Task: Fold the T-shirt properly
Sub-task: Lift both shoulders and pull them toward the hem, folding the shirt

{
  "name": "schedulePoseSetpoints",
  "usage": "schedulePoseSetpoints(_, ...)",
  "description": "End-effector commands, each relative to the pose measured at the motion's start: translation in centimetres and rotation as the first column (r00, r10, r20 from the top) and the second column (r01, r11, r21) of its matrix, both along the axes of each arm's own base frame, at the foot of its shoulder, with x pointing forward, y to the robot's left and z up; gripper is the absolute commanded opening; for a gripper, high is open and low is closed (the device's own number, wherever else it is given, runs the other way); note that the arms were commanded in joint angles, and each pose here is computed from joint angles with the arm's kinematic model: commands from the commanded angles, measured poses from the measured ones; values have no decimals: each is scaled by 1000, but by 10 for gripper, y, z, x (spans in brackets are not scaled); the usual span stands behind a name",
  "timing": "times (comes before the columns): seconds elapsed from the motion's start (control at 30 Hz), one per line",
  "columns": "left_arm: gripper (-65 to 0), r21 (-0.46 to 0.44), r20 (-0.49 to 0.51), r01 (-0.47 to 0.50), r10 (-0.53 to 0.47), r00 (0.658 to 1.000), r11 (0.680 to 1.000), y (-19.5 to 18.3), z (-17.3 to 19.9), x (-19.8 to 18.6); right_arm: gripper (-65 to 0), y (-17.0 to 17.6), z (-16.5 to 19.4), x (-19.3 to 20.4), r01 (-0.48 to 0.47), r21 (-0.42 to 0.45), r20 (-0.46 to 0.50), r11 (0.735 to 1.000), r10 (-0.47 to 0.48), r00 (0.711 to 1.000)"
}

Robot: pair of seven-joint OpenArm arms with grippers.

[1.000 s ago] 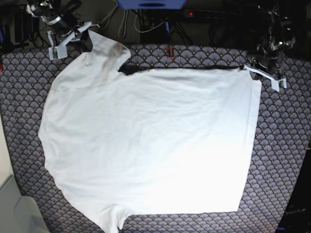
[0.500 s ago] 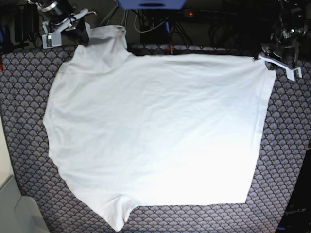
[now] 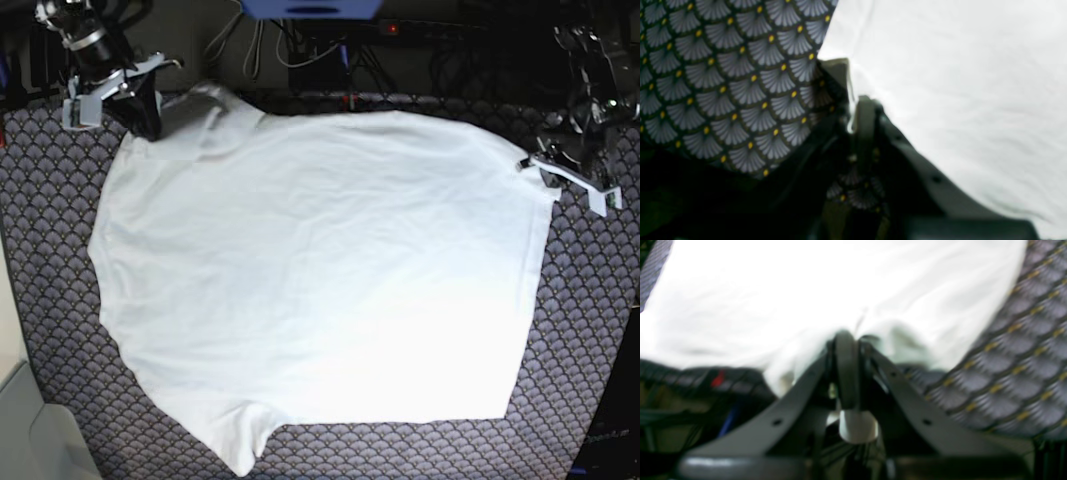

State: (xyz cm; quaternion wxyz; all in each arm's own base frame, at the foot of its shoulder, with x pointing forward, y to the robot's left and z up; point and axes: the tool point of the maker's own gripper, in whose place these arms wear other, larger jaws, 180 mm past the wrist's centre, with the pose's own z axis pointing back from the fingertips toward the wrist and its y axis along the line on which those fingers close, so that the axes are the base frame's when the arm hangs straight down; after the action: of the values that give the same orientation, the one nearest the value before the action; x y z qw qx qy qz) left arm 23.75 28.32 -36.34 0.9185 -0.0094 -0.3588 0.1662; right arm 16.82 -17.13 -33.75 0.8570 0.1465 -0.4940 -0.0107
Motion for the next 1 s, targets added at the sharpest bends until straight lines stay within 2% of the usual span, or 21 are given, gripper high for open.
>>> schedulePoseSetpoints(0.0,-645,25,53,-1,-1,999,1000,6,15,13,-650,-3,14,9,2,1,57,1000,-2,998)
schedulePoseSetpoints(0.17,-645,29,108,-7,4,994,1000,9,31,34,-650,-17,28,32,31,-25,129,999,-28,991)
schedulePoseSetpoints(0.27,-645,12,104,-17,15,994,1000,11,29,42,-650,-19,35,45,34,-30,158,999,-28,987)
schedulePoseSetpoints(0.43,-645,-23,77,-34,35,996,999,15,20,54,-650,-18,31,68,1,-63,98,998,5,995)
schedulePoseSetpoints(0.67,-645,-52,104,-52,57,993,997,20,27,78,-650,-23,48,108,-32,-120,101,992,44,994)
schedulePoseSetpoints(0.97,-645,-70,131,-67,76,989,995,29,36,105,-650,-56,34,144,-2,-153,52,988,10,999)
